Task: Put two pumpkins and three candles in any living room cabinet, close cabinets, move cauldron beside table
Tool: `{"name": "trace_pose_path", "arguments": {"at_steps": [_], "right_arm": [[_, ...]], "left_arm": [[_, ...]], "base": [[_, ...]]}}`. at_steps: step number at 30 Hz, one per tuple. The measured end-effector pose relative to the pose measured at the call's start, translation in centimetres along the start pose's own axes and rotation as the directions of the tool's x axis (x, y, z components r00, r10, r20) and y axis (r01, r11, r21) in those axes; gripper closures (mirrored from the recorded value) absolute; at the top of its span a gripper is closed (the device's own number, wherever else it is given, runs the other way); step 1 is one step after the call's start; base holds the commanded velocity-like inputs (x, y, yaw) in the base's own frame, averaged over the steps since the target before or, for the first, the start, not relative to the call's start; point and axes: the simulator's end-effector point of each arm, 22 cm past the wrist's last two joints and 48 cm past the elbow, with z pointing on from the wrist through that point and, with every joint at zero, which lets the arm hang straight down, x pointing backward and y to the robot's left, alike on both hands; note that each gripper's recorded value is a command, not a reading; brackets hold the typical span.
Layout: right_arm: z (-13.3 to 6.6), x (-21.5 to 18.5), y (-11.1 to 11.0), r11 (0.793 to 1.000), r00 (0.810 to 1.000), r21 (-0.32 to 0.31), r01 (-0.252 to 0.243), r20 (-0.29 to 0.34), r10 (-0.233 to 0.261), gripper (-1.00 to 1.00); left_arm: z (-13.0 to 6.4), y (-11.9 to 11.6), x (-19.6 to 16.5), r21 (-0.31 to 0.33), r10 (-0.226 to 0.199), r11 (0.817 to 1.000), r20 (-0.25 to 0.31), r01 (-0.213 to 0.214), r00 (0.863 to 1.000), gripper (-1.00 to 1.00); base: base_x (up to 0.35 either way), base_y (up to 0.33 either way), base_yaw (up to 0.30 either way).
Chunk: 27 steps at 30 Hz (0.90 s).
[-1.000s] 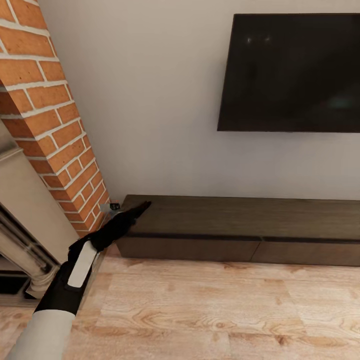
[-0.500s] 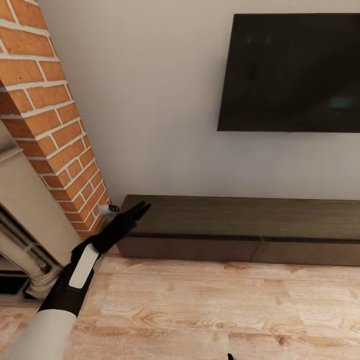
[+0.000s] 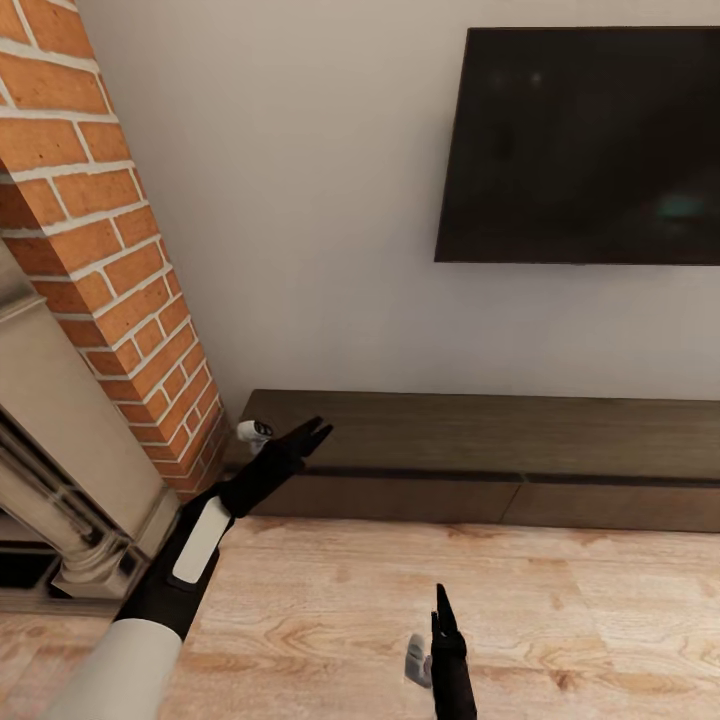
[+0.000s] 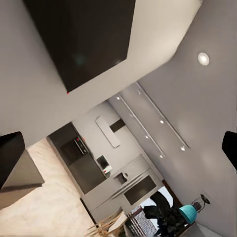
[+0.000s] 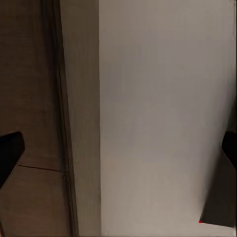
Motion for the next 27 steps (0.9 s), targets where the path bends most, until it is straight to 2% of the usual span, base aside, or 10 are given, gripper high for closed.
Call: {"name": "trace_pose_path", "arguments": {"at_steps": [2,5,6,8,9,10,16,21,27], "right_arm": [[2.5,0.4,-0.6,1.0,1.0,0.003,0.016,-0.005,-0.016,-1.0],[5.2,0.9,-1.5,1.0,1.0,0.01,0.028,-0.013,-0.028,-1.0],[8.1,1.6,-3.4,0.999,0.999,0.038,0.004,-0.042,-0.003,-1.0],[9.6,1.3,-4.5,0.998,0.999,0.053,-0.035,-0.026,0.036,-1.0],[10.0,0.0,-4.7,0.99,0.991,0.047,-0.13,0.036,0.128,-1.0],[10.0,0.1,-4.7,0.989,0.99,0.045,-0.138,0.038,0.137,-1.0],[10.1,0.1,-4.7,0.988,0.988,0.045,-0.147,0.045,0.145,-1.0],[10.5,0.0,-5.4,0.987,0.988,0.061,-0.151,0.04,0.149,-1.0],[10.6,-0.1,-5.6,0.986,0.988,0.069,-0.155,0.038,0.153,-1.0]], "left_arm": [[0.2,0.0,0.2,0.003,-0.005,1.0,-0.002,0.005,1.0,-1.0],[0.4,-0.2,0.8,0.008,-0.026,1.0,-0.025,0.027,0.999,-1.0],[0.9,-0.4,1.8,0.012,-0.06,0.998,-0.063,0.061,0.996,-1.0],[0.9,-0.4,1.9,0.01,-0.066,0.998,-0.069,0.067,0.995,-1.0],[0.8,-0.2,1.9,0.005,-0.069,0.998,-0.07,0.07,0.995,-1.0],[0.8,-0.1,1.9,0.003,-0.069,0.998,-0.071,0.07,0.995,-1.0],[0.5,0.0,1.7,-0.002,-0.065,0.998,-0.072,0.065,0.995,-1.0],[0.7,0.1,2.0,-0.002,-0.077,0.997,-0.069,0.077,0.995,-1.0],[-0.5,3.3,1.7,-0.094,-0.112,0.989,-0.018,0.11,0.994,-1.0]], "base": [[0.0,0.0,0.0],[0.0,0.0,0.0],[0.0,0.0,0.0],[0.0,0.0,0.0],[0.0,0.0,0.0],[0.0,0.0,0.0],[0.0,0.0,0.0],[0.0,0.0,0.0],[0.0,0.0,0.0]]}}
